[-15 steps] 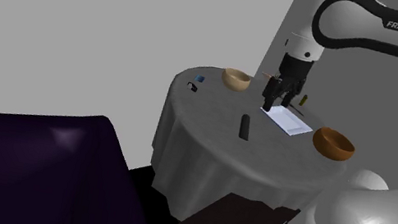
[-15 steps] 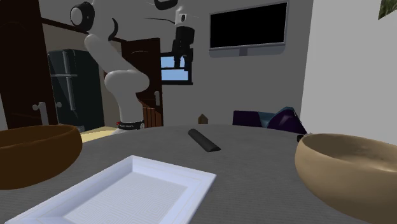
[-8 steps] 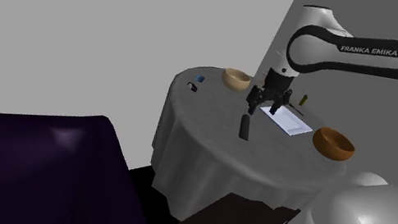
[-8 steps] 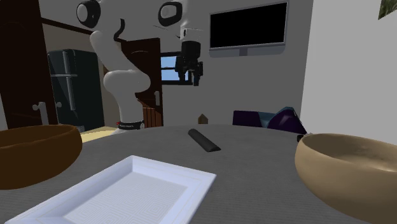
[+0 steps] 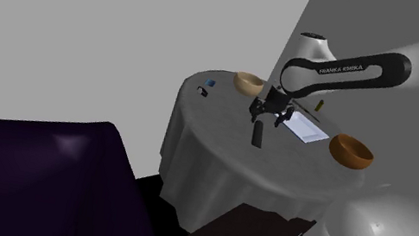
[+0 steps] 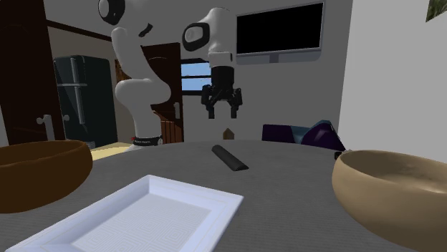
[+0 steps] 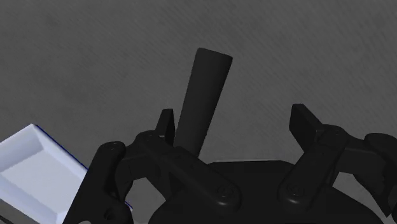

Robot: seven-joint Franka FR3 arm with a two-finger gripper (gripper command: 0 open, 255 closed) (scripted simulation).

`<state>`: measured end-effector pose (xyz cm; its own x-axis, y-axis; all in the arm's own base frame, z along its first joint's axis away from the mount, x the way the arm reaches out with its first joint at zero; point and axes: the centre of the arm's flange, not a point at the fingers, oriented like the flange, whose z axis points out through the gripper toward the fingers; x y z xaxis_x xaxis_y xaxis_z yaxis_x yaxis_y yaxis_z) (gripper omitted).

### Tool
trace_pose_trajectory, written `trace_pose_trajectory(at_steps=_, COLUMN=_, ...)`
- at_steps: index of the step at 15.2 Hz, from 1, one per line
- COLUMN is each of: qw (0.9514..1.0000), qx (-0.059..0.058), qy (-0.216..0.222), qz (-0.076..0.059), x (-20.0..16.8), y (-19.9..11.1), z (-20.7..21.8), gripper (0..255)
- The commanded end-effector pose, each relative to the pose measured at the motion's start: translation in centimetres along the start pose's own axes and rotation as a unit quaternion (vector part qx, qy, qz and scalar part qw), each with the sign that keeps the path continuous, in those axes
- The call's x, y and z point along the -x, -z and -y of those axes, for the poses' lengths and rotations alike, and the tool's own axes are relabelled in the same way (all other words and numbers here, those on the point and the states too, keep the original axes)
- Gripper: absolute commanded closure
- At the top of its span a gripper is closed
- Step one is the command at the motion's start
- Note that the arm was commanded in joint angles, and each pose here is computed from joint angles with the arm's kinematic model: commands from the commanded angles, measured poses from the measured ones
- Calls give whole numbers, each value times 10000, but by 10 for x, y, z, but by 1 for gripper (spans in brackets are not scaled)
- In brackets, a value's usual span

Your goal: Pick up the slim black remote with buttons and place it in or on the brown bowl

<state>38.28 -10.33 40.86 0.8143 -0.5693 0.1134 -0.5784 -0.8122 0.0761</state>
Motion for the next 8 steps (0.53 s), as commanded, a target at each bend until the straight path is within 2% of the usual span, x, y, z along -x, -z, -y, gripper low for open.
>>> trace_pose_trajectory(at_steps=1, qw=9991, qx=5, qy=-395, qz=-131, x=-16, y=-18, z=-8, gripper=0)
trace_pose_trajectory(at_steps=4, qw=9949, qx=24, qy=-962, qz=-300, x=-36, y=-46, z=-19, gripper=0)
trace_pose_trajectory(at_steps=7, qw=9872, qx=43, qy=-1526, qz=-468, x=-56, y=-73, z=-33, gripper=0)
trace_pose_trajectory(at_steps=8, qw=9871, qx=43, qy=-1531, qz=-469, x=-56, y=-73, z=-33, gripper=0)
